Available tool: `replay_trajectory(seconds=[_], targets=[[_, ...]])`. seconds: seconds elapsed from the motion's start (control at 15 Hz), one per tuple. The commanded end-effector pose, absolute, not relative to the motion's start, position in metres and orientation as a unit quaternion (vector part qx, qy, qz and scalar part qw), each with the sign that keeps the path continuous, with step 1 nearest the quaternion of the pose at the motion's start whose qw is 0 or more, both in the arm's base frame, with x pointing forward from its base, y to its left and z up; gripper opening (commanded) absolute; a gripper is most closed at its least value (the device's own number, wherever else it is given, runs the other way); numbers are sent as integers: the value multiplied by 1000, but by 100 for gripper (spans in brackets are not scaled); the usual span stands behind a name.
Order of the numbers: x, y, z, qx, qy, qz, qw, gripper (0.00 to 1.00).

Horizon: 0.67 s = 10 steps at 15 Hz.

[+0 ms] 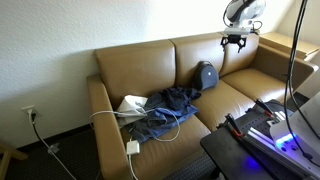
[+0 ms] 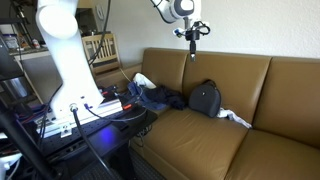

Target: Move the black bag to the left

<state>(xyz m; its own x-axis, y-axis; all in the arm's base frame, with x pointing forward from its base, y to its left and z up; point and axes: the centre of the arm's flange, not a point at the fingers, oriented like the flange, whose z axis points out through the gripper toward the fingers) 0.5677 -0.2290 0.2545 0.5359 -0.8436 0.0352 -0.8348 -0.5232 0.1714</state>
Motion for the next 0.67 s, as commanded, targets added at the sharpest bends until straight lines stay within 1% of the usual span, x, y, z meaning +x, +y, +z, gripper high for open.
replay_trajectory(seconds=[0.0,0.27,0.4,0.6], targets=[[570,-240,250,859,-505,-28,80,100],[573,-243,249,858,-507,-27,80,100],[588,-244,217,832,-545,-5,102,100],[609,-249,170,772,-629,-21,91,100]])
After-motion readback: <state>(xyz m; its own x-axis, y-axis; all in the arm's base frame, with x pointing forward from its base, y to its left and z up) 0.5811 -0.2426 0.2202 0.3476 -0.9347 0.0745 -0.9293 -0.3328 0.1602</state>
